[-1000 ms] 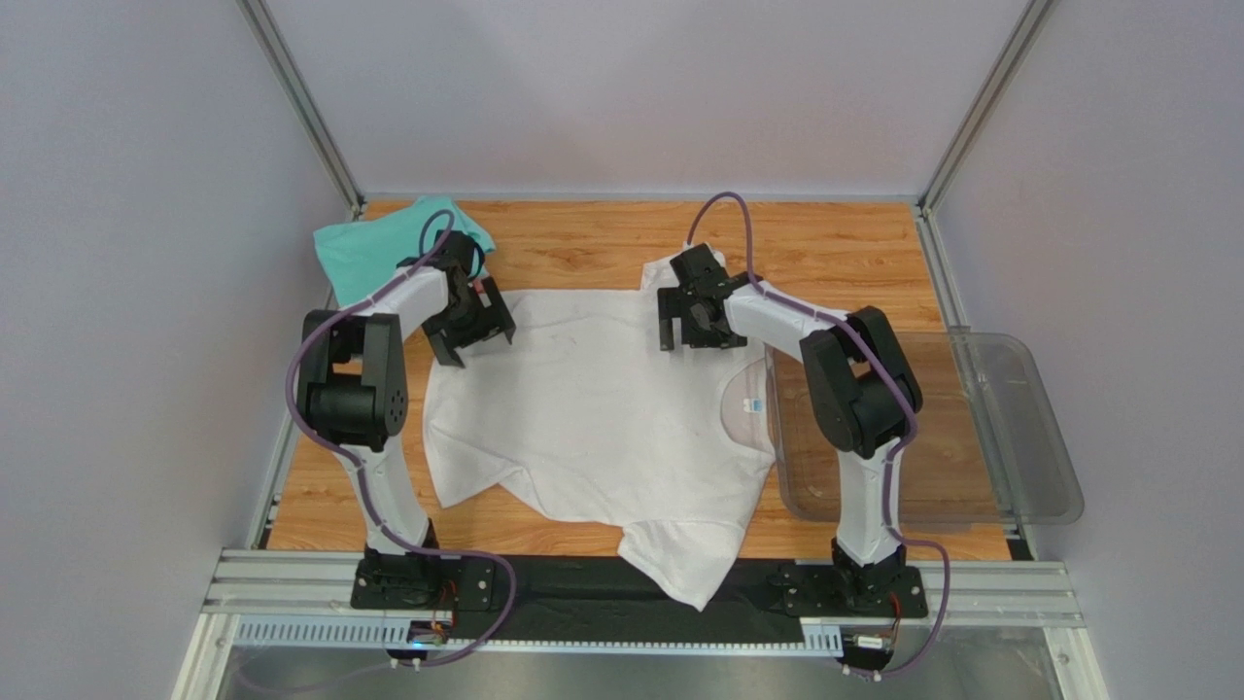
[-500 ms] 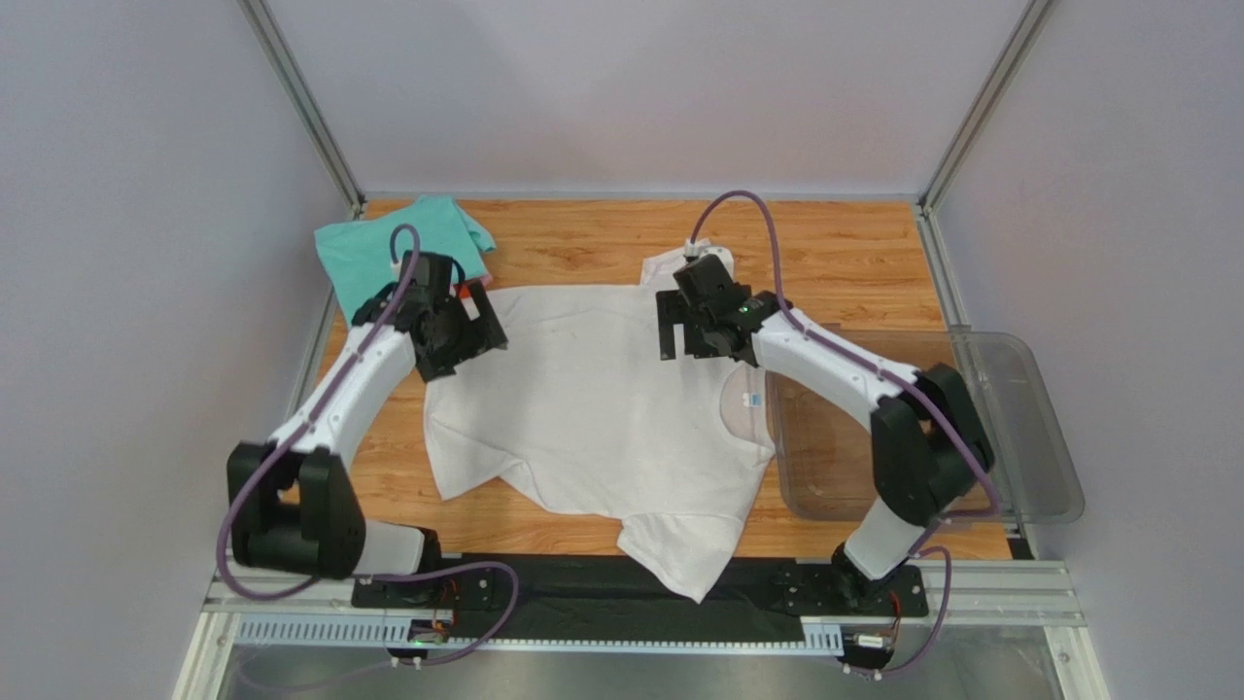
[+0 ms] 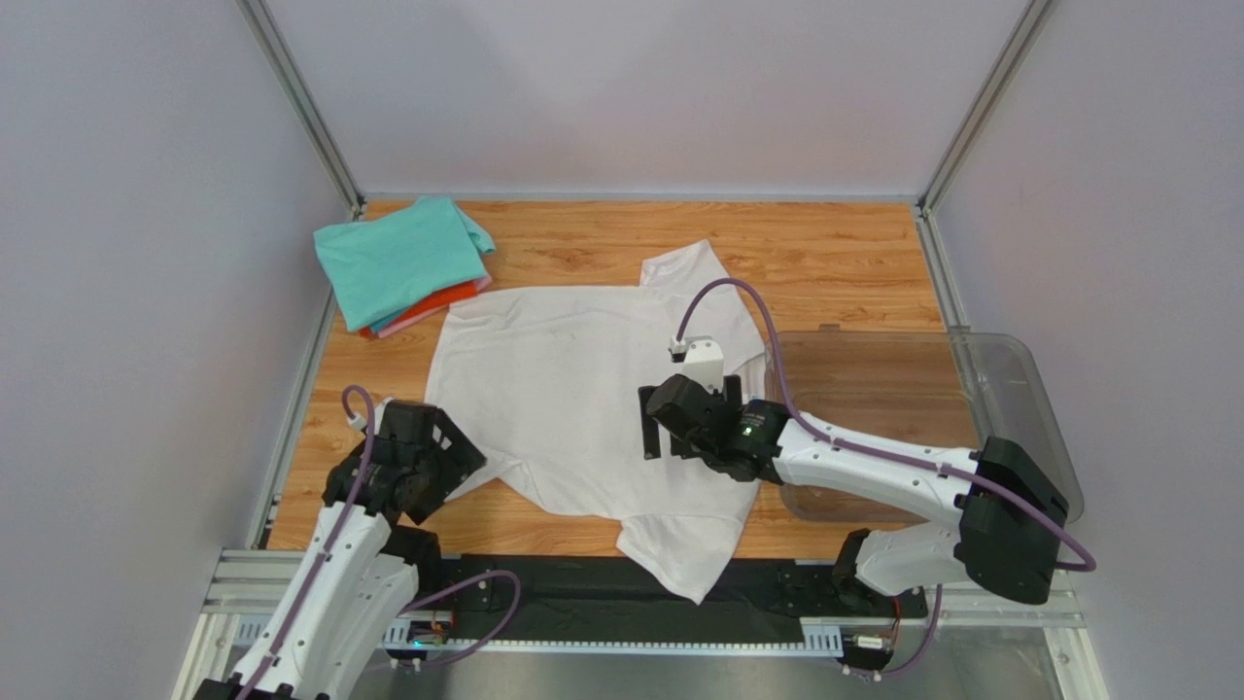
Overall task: Fold and stack the t-shirts
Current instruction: Fold the tshirt
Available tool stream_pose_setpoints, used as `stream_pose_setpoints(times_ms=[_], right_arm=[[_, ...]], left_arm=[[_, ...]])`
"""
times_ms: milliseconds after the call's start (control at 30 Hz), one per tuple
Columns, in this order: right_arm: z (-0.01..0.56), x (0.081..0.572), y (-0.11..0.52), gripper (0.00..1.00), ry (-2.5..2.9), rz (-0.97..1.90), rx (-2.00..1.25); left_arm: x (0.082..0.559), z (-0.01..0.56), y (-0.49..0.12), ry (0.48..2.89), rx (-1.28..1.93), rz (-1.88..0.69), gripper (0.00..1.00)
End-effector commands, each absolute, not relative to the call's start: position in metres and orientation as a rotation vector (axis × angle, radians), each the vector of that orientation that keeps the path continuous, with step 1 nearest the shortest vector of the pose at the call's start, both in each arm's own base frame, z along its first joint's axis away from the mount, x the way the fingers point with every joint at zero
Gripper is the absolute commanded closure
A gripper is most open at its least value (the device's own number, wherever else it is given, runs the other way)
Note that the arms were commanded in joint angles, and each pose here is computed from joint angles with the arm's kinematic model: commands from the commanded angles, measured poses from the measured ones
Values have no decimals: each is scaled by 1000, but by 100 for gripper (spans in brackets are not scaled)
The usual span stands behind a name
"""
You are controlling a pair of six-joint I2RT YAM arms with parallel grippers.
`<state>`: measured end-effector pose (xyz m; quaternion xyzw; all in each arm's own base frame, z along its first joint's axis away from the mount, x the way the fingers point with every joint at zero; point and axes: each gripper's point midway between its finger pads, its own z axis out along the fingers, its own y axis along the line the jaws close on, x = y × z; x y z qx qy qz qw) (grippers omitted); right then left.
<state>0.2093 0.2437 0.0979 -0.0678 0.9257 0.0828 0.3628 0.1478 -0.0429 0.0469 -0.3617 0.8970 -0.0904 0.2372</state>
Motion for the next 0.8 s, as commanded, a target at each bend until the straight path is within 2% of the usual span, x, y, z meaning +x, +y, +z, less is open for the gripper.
stream_pose_setpoints(times_ms=[0, 133, 267, 433, 467, 600, 700, 767], right_arm=[[103, 217, 234, 0, 2329, 173, -61], [104, 218, 231, 0, 2318, 171, -52], [101, 218, 229, 0, 2316, 159, -56], [101, 219, 227, 0, 2312, 148, -56], [101, 219, 227, 0, 2311, 148, -57], [100, 218, 226, 0, 2310, 147, -60], [101, 217, 224, 0, 2307, 151, -53], [102, 217, 222, 0, 2304, 154, -49]], left_arm=[[139, 39, -27, 2424, -1167, -111, 6], [134, 28, -13, 2450, -1201, 47, 9], [132, 26, -9, 2491, -1217, 129, 21], [136, 26, -7, 2471, -1212, 126, 26], [138, 27, -9, 2471, -1201, 112, 33], [143, 25, -11, 2477, -1179, 95, 36], [151, 19, -23, 2512, -1131, 11, 45], [155, 15, -26, 2526, -1126, -3, 57]])
